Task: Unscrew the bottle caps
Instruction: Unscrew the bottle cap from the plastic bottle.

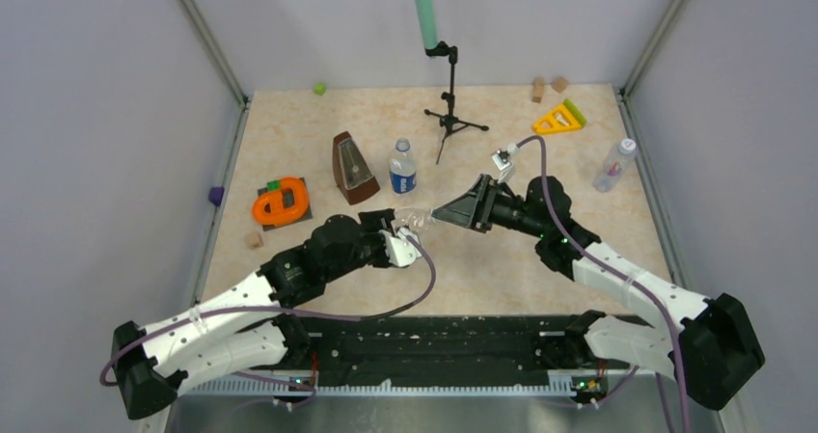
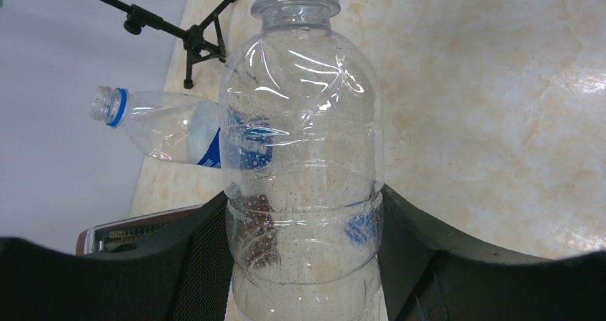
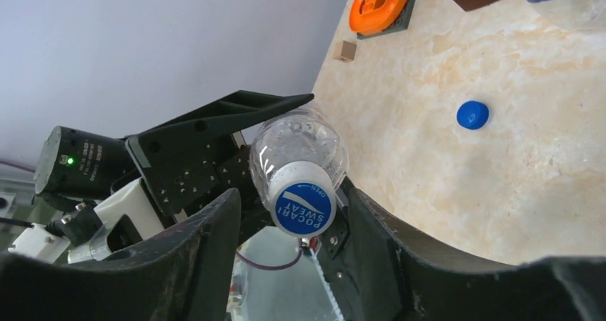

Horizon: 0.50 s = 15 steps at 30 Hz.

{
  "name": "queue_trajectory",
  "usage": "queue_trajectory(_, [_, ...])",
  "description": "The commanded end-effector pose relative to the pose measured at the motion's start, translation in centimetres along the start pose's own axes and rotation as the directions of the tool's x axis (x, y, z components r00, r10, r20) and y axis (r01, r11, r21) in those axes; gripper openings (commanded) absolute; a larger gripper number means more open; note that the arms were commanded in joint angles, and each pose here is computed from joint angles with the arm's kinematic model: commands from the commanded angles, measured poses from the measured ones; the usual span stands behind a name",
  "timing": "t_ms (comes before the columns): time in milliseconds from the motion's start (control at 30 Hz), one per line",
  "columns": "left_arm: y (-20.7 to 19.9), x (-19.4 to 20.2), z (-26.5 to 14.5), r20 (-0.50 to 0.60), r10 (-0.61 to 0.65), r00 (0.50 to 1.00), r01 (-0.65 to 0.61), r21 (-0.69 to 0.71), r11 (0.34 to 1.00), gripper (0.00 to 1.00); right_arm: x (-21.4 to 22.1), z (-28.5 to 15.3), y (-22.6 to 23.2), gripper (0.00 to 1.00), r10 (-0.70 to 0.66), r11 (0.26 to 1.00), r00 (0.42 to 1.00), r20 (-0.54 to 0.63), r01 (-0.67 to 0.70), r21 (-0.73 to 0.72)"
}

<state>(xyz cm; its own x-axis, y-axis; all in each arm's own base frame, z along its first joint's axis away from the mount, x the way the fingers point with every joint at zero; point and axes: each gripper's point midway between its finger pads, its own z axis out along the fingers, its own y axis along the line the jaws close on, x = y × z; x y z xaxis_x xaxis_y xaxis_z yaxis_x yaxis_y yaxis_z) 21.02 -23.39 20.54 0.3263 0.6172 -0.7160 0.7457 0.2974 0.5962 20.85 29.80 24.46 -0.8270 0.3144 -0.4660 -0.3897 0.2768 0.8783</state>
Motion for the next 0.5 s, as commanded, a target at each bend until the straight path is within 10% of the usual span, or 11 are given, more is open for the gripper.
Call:
queue_trajectory(0, [1.1,-1.4,-0.4,0.052,-0.004,0.999,0.007,-0.047,0.999,0.0,-1.5,-0.5,2.0,0.54,-0.038,0.998,0.997,0.071,0.041,-0.046])
queue_trajectory(467, [-0.7,-2.7,-0.7,0.11,-0.08,0.991,0.074,0.059,0.995,0.0,0.0,-0.2,2.6,0.06,-0.094,0.986,0.996,-0.005,0.092,-0.138])
